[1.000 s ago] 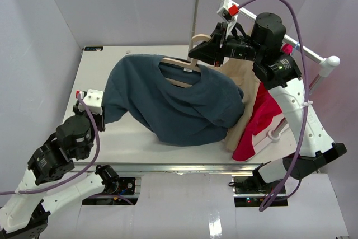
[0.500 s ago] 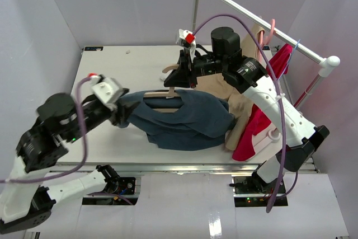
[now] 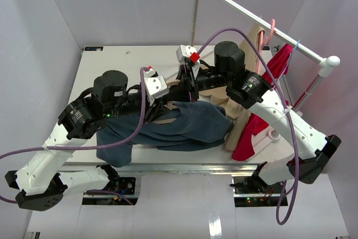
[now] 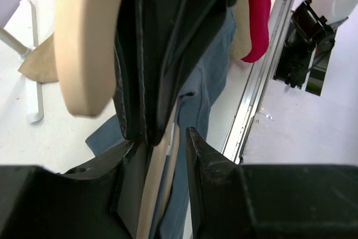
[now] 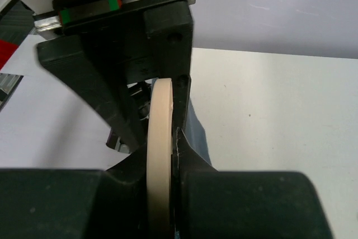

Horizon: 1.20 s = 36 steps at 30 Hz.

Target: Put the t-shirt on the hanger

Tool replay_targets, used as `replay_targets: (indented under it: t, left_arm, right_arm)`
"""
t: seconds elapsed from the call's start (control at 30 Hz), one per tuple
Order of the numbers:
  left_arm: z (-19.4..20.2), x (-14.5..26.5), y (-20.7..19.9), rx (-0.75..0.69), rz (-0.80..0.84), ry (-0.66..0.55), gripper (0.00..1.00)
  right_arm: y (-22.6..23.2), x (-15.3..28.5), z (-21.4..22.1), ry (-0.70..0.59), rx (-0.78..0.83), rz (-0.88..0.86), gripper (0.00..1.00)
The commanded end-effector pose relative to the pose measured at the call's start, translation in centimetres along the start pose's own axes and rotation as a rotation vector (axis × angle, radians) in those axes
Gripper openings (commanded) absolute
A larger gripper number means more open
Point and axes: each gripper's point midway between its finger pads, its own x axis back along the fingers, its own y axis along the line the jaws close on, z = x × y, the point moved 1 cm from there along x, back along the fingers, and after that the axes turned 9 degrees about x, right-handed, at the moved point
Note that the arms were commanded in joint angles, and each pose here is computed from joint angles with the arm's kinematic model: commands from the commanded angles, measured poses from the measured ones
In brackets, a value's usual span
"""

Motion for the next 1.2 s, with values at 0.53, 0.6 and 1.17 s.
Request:
replay_targets:
  t: [0.53,0.6,1.17]
  left_arm:
    - [2.5,-3.3,-1.5,0.068,0.135,0.062,0.0]
    - [2.5,-3.2,-1.4,0.07,0.127,0.053,0.0]
    - [1.6,4.8,1.5,0.09,-0.192,0.089,0.64]
  right_arm:
    - [1.8,0.6,-4.6,-0.187,0.14,-0.033,0.08]
    - [1.5,0.7,-4.4,-0.179,0.141,-0.014,0.08]
    - [0.1,0.9,0.7,0.017,0.078,0.04,0.08]
